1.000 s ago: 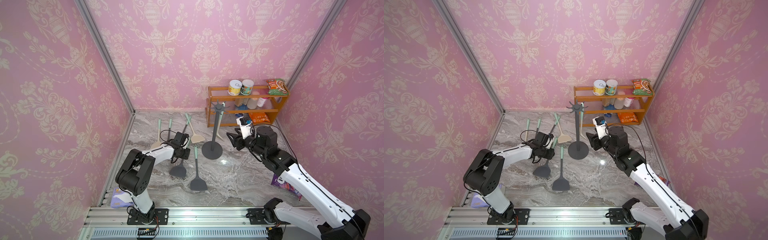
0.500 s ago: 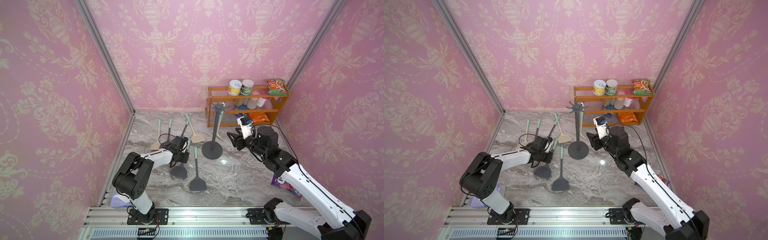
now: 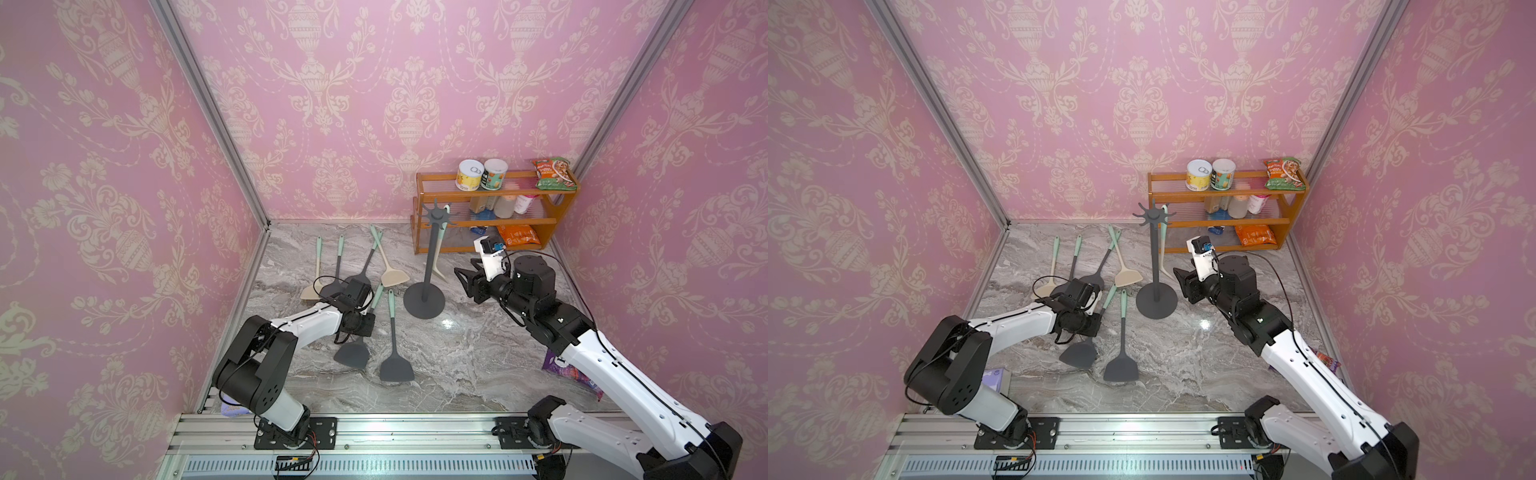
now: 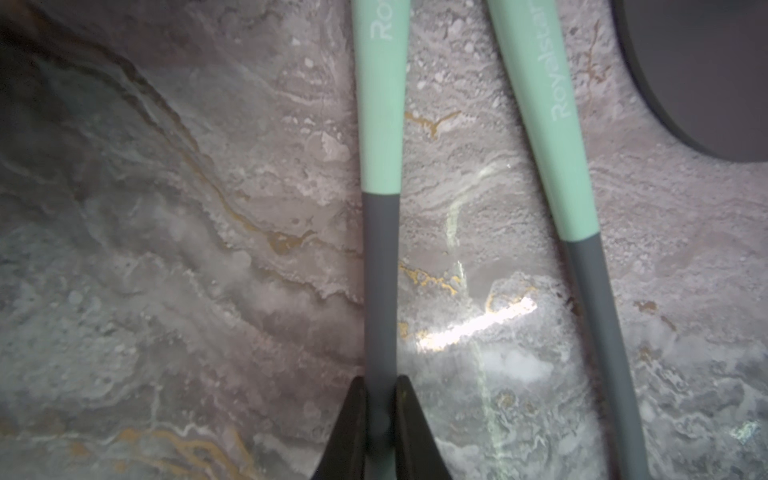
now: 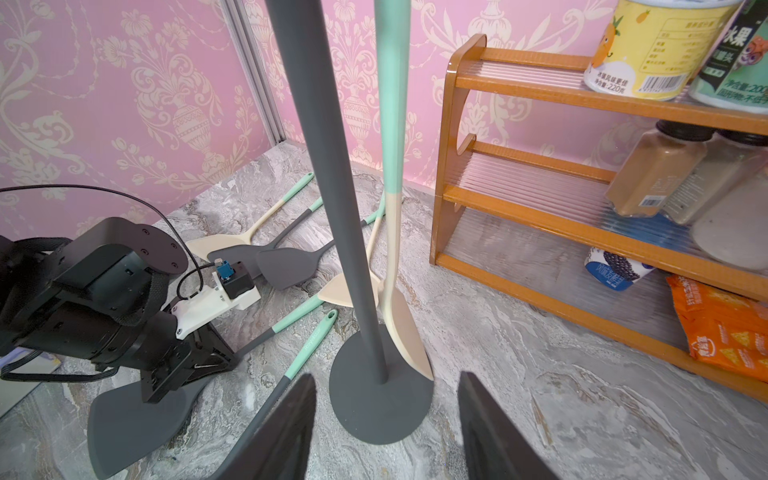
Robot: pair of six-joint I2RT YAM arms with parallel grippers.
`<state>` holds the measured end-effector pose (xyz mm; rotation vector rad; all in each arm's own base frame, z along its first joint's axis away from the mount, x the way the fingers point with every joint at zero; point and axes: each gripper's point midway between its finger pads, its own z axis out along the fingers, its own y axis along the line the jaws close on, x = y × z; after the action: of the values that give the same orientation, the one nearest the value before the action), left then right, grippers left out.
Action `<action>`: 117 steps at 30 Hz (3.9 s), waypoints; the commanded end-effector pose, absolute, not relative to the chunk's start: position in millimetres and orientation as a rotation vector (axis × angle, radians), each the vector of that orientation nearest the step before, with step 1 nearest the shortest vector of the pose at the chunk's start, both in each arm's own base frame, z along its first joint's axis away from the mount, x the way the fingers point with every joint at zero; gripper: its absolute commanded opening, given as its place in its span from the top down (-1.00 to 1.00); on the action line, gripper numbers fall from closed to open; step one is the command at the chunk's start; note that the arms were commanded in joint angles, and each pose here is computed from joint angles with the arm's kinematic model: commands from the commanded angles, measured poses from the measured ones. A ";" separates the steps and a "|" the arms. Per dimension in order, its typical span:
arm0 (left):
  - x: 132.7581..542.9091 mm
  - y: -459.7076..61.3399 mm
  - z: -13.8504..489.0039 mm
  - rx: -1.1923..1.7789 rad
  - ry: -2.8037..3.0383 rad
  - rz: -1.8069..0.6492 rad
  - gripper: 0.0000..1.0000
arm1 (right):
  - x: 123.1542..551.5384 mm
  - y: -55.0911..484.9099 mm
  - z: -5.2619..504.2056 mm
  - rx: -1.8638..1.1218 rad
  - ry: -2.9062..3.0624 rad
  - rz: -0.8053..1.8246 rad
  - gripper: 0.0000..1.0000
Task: Take the spatula off the kitchen utensil rack
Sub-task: Move the spatula to the center of the board, then take off the spatula from the rack.
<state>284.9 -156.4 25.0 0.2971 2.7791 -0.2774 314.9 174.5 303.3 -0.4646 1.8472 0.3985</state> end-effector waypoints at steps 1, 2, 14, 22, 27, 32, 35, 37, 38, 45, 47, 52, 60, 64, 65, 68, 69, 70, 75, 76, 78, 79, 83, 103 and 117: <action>260.4 -140.4 30.5 0.174 2.854 -0.223 0.74 | 311.4 173.5 314.0 -0.458 1.793 0.416 -0.16; 257.2 -136.8 32.5 0.148 2.858 -0.210 0.74 | 311.8 173.8 313.5 -0.460 1.790 0.418 -0.16; 233.4 -121.8 41.2 0.038 2.847 -0.192 0.73 | 322.2 184.2 312.8 -0.492 1.778 0.460 -0.16; 230.8 -112.5 26.5 -0.069 2.868 -0.129 0.74 | 326.3 186.3 313.7 -0.497 1.782 0.467 -0.16; 232.1 -112.3 12.6 -0.147 2.872 -0.126 0.77 | 328.7 188.0 313.8 -0.509 1.791 0.466 -0.16; 239.6 -110.4 11.9 -0.170 2.836 -0.108 0.77 | 329.1 184.7 313.5 -0.506 1.797 0.457 -0.17; 245.3 -115.0 13.4 -0.150 2.814 -0.136 0.76 | 329.9 183.8 312.7 -0.503 1.799 0.456 -0.17; 248.7 -117.3 16.2 -0.135 2.800 -0.149 0.77 | 330.1 183.5 312.6 -0.499 1.801 0.459 -0.17; 250.1 -119.0 17.5 -0.127 2.790 -0.163 0.77 | 329.9 183.7 312.7 -0.498 1.801 0.460 -0.17; 250.4 -115.0 32.4 -0.108 2.759 -0.148 0.42 | 328.9 182.6 314.1 -0.490 1.801 0.463 -0.17; 247.7 -113.9 36.9 -0.102 2.756 -0.151 0.19 | 328.4 182.3 314.2 -0.488 1.799 0.463 -0.17; 238.4 -111.7 64.4 -0.062 2.734 -0.179 0.03 | 326.5 183.3 311.3 -0.508 1.794 0.463 -0.19; 239.1 -138.9 183.6 0.043 2.364 -0.497 -0.14 | 330.6 195.3 295.4 -0.660 1.696 0.521 -0.35; 248.3 -184.7 234.6 0.238 2.146 -0.648 -0.24 | 351.6 192.4 293.9 -0.658 1.662 0.573 -0.37; 250.7 -194.2 242.3 0.284 2.105 -0.658 -0.26 | 355.8 190.3 296.3 -0.652 1.642 0.584 -0.37; 265.1 -223.2 268.1 0.402 1.981 -0.682 -0.30 | 367.7 181.9 305.9 -0.626 1.577 0.634 -0.38; 270.0 -233.9 277.0 0.443 1.942 -0.693 -0.31 | 372.3 178.5 309.3 -0.615 1.560 0.658 -0.39; 276.5 -242.4 286.9 0.470 1.898 -0.694 -0.32 | 375.9 175.9 313.9 -0.608 1.539 0.688 -0.39; 313.8 -276.1 313.0 0.538 1.755 -0.664 -0.34 | 390.2 172.2 331.8 -0.600 1.457 0.792 -0.40; 320.0 -284.2 316.8 0.561 1.731 -0.665 -0.34 | 393.5 173.2 333.6 -0.606 1.454 0.803 -0.39; 331.6 -296.3 323.6 0.581 1.696 -0.667 -0.34 | 396.4 176.9 336.3 -0.623 1.443 0.828 -0.38; 336.0 -302.3 328.7 0.590 1.669 -0.673 -0.35 | 397.7 177.3 338.4 -0.627 1.436 0.835 -0.38; 352.0 -315.3 341.3 0.592 1.604 -0.667 -0.35 | 399.4 179.8 342.4 -0.644 1.423 0.858 -0.36; 387.2 -349.0 352.2 0.604 1.479 -0.671 -0.09 | 417.2 199.3 356.0 -0.711 1.336 1.081 -0.15; 389.6 -355.8 348.4 0.629 1.497 -0.686 0.00 | 409.8 206.4 366.5 -0.727 1.264 1.228 0.03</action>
<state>391.8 -346.9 343.9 0.5860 1.5202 -0.6779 418.6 205.7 345.5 -0.6919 1.3355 1.1975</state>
